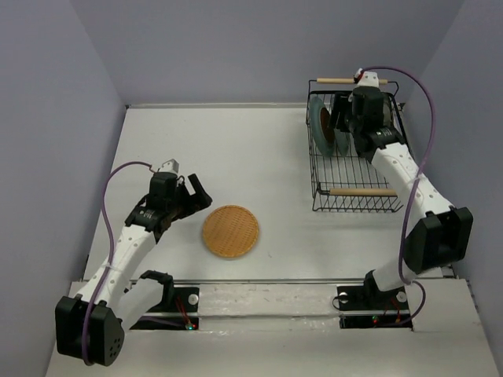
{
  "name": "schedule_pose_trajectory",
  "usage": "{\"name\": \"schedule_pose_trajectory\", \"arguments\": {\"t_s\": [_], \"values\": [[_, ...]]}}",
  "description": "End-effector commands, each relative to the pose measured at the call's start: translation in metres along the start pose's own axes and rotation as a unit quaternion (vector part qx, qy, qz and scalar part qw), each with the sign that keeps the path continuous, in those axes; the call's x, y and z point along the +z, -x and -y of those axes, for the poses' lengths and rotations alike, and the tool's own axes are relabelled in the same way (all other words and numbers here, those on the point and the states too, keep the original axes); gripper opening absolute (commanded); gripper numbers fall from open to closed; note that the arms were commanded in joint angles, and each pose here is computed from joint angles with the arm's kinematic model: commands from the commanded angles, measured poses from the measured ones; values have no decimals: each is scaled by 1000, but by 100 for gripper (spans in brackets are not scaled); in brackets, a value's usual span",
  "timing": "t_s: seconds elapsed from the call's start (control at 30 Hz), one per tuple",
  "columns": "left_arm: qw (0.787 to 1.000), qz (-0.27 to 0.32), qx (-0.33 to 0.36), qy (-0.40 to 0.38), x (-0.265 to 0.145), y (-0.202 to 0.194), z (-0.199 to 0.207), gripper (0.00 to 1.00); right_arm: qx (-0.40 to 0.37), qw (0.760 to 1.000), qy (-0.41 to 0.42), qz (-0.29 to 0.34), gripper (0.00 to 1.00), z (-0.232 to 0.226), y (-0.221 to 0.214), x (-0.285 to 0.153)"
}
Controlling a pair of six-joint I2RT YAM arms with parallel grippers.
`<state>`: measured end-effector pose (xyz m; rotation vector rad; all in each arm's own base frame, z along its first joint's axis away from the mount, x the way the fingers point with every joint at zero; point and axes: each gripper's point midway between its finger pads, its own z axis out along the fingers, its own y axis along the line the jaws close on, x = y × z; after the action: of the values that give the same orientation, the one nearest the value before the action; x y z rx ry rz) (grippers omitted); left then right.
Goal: Load the plates into the dish rack
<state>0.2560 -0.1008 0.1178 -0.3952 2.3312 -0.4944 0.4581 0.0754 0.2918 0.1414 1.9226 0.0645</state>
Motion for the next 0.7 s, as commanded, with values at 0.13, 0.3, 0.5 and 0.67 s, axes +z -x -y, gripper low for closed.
{"name": "schedule_pose_trajectory", "arguments": {"t_s": [0.13,0.3,0.5,0.67], "values": [[995,73,52,-43,-11,32,22,99,-78,991,-105,-40,67,33,-12,43],[993,76,63,-69,-9,31,30,99,-97,987,-120,-52,67,32,-11,68],[990,81,70,-97,-16,31,39,99,-74,982,-160,-61,16,49,-22,88],[988,79,74,-112,-19,29,45,99,-38,982,-179,-53,7,67,-16,84]]}}
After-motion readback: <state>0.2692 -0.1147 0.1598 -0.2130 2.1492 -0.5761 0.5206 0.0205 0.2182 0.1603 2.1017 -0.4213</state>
